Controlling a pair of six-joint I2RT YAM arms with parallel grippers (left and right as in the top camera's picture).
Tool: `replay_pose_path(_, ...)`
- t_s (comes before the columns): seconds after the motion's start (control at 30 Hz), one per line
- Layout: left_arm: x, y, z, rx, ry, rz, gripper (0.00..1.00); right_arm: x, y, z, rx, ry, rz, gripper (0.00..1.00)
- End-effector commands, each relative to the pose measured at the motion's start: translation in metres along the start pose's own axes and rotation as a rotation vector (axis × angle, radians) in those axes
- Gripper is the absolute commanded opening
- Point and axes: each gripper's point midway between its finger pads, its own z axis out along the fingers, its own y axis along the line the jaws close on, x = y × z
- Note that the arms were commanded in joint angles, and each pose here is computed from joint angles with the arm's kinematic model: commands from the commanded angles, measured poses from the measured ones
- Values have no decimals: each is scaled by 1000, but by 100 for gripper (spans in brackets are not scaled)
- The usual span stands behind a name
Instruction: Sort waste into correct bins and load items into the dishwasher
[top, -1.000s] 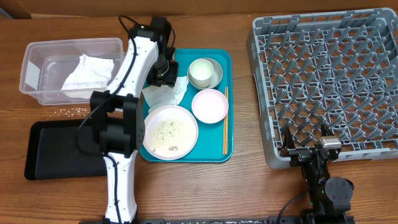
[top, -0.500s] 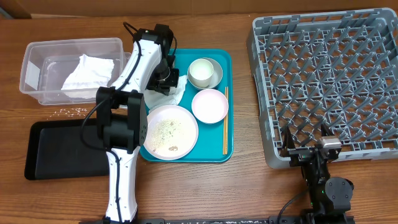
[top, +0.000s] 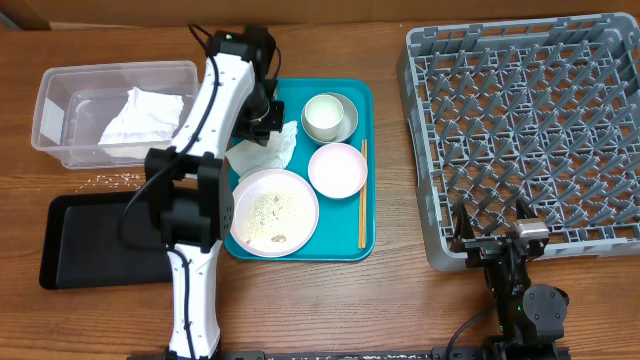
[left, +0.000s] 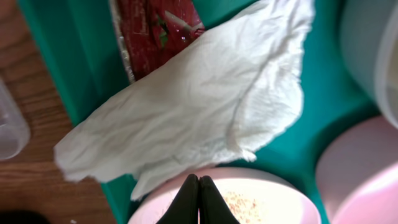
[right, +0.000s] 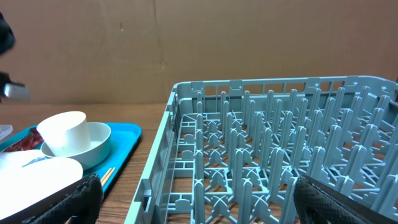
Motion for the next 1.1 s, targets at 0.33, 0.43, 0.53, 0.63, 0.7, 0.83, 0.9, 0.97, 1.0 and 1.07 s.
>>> replay_pose_path(0.33,-8,5,-61,-43,-188,1,63,1,0,0,0,-5,0,100)
replay_pose_path(0.43,-7,5,-43,-42,-158,0,64,1,0,0,0,-5,0,100)
replay_pose_path(0.53,-8,6,-17,-47,-125,-4,64,1,0,0,0,-5,0,100)
replay_pose_path(0.63,-7,8,6,-52,-93,-28,62,1,0,0,0,-5,0,100)
replay_pose_path(0.7,-5,9,19,-54,-72,-41,60,1,0,0,0,-5,0,100)
replay_pose_path(0.83,-6,10,43,-60,-41,-55,55,1,0,0,0,-5,0,100)
replay_pose_path(0.9,-5,10,50,-62,-29,-55,50,1,-1,0,1,-5,0,100)
replay_pose_path(0.97,-5,11,53,-63,-22,-55,50,1,-1,0,1,-5,0,100)
replay_pose_path(1.0,-5,11,53,-63,-23,-55,50,1,-1,0,1,-5,0,100)
replay_pose_path(1.07,-7,10,53,-61,-31,-56,49,1,0,0,0,-5,0,100)
